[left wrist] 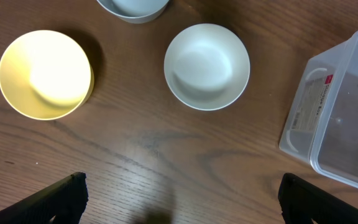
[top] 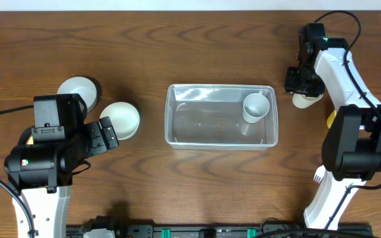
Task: Pack container
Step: 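Move the right gripper back and grasp the white cup rim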
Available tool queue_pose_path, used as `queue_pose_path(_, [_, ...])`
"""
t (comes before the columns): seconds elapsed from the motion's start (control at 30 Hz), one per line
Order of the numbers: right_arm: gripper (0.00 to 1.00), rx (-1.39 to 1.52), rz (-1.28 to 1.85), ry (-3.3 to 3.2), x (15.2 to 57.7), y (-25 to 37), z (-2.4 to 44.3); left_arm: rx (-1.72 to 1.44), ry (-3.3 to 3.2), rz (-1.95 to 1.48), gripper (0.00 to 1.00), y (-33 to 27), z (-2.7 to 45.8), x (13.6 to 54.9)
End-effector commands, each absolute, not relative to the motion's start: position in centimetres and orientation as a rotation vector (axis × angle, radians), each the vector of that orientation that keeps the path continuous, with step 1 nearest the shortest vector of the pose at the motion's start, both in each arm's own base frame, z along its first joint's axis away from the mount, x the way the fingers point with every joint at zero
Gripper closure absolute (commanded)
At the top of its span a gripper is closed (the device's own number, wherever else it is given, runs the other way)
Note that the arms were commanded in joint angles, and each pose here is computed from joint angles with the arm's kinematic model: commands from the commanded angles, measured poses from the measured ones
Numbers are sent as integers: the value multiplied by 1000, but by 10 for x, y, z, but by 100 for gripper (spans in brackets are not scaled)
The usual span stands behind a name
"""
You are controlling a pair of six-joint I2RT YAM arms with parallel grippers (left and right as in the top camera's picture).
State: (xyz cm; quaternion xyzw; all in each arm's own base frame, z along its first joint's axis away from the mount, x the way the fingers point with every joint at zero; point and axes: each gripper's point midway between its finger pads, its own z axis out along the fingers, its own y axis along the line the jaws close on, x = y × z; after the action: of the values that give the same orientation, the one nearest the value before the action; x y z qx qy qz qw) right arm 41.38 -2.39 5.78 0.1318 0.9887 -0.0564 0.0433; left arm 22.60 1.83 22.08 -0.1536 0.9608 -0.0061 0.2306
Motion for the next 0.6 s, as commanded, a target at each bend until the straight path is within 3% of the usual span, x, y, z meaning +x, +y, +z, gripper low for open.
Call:
queue_pose_path(0.0, [64,408,-175,3035,412,-24,55,-437,2636,-17,2,19,223,227])
queue_pose_path(0.37, [86,408,-176,3035,412,-24,55,-437,2637,-17,2,19,223,227])
queue_pose_path(0.57, [91,408,-176,3035,412,-24,55,-437,2637,-17,2,19,223,227])
